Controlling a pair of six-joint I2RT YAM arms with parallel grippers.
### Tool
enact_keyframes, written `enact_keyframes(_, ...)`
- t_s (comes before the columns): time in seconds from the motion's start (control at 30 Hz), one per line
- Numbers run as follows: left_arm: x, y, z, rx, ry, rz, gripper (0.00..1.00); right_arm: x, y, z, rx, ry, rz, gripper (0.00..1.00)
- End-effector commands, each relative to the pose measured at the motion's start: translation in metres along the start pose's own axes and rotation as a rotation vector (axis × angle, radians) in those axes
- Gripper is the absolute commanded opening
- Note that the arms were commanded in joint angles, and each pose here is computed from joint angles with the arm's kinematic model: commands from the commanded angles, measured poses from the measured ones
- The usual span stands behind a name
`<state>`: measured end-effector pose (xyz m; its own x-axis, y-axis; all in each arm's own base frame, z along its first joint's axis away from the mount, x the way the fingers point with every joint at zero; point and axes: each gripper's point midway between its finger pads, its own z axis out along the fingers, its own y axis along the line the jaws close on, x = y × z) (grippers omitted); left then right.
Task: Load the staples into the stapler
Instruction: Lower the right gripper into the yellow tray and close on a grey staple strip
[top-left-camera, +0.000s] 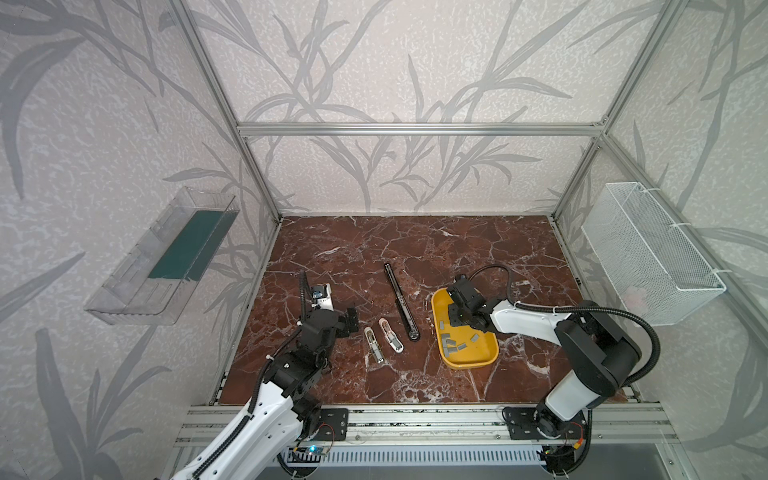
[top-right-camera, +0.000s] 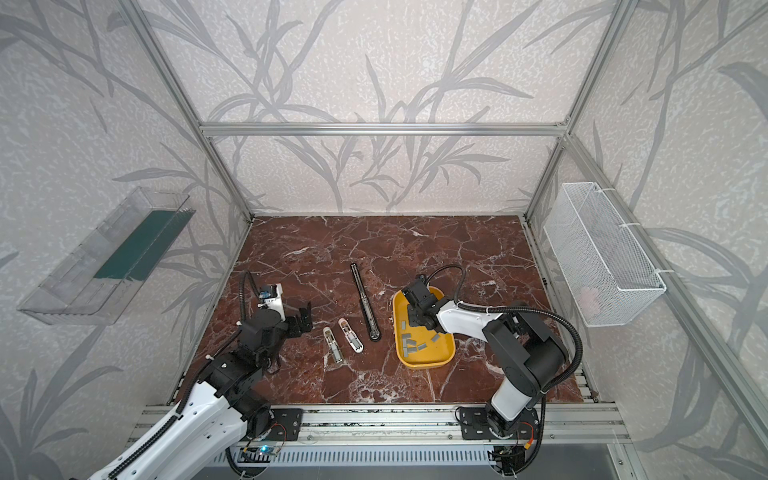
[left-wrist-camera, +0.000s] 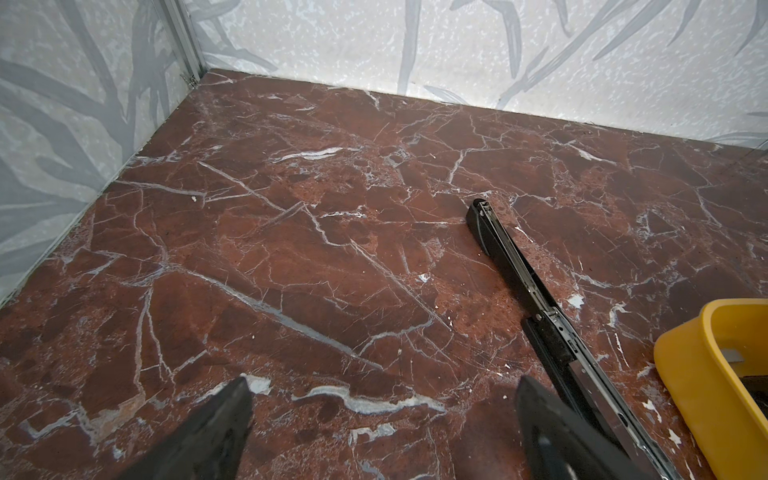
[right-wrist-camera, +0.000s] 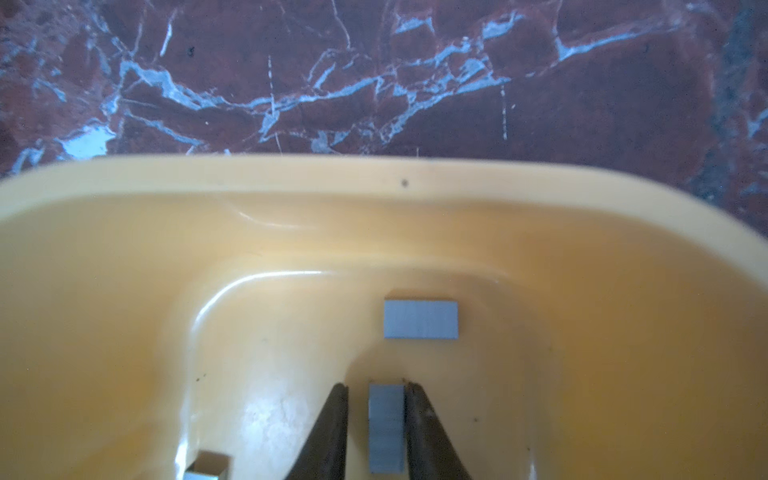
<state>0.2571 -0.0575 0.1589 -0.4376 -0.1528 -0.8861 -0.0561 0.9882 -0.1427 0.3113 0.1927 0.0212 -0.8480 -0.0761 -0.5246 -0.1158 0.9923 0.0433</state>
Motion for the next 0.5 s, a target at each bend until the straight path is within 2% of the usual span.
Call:
enact_keyframes(0.0, 0.003, 0.002, 0.0, -0.004, -0.001, -0.009, 0.98, 0.01, -0.006, 0.005, 0.042, 0.042, -0.011, 0.26)
enact_keyframes(0.13, 0.002, 0.003, 0.0, -0.006, -0.002, -0.009, 0.99, 0.01, -0.007, 0.008, 0.061, 0.051, -0.009, 0.23)
enact_keyframes(0.27, 0.002, 0.002, 0.0, -0.003, -0.001, -0.009, 0.99, 0.018, -0.009, 0.016, 0.077, 0.077, -0.015, 0.14)
enact_keyframes(0.47, 0.003, 0.001, 0.0, 0.003, -0.002, -0.011, 0.99, 0.019, -0.008, 0.015, 0.067, 0.07, -0.011, 0.1)
